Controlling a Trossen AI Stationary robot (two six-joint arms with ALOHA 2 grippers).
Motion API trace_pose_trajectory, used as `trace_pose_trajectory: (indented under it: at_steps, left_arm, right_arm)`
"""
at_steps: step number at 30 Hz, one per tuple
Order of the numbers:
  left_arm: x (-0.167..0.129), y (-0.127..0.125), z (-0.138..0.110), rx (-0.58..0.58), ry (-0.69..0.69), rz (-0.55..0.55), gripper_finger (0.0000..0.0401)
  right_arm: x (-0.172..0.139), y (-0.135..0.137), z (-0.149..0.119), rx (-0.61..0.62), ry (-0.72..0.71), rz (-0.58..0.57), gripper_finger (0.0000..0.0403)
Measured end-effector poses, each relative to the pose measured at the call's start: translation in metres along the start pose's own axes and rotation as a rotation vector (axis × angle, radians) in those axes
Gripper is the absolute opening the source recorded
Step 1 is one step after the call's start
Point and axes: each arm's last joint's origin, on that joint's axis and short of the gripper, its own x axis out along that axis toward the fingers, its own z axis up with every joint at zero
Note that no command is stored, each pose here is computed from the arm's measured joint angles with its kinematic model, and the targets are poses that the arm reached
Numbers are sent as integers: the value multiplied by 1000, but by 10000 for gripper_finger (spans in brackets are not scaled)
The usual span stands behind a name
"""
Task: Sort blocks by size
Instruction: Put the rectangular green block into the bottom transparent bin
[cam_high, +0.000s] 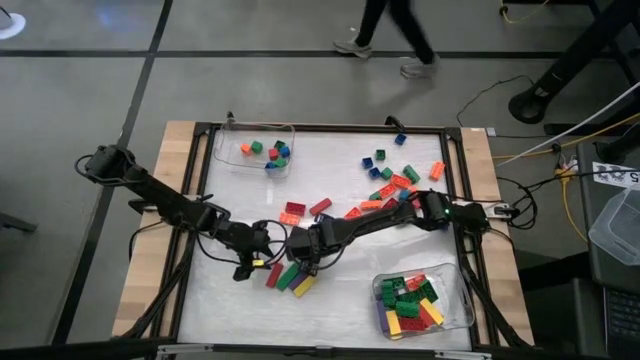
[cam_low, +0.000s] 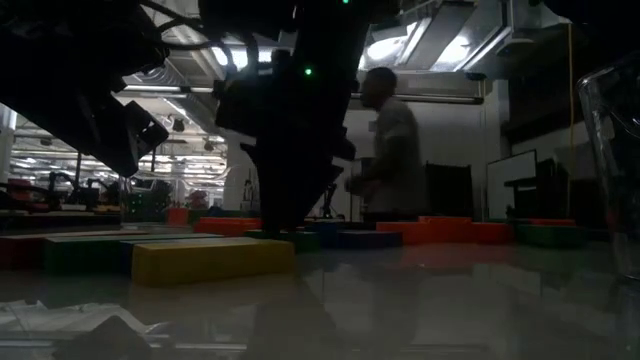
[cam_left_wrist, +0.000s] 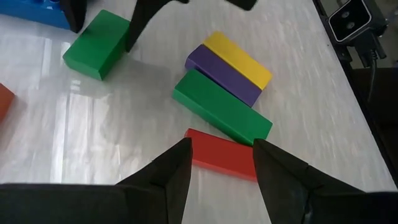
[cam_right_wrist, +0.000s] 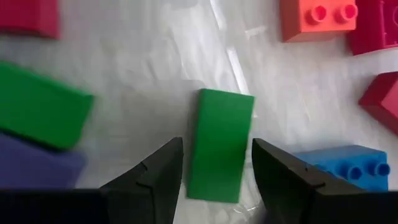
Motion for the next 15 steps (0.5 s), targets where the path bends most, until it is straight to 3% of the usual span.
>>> trace_pose_trajectory:
  at_steps: [6,12,15]
  left_arm:
    - [0,0,0,-10,1,0,159]
    - [0,0,0,-4,1,0,159]
    - [0,0,0,-5,1,-1,159]
  right_arm:
    - [8,-10,1,26,53,64,185]
    - [8,-9,0,20,72,94,120]
    - [7,-9,-1,19,83,110,120]
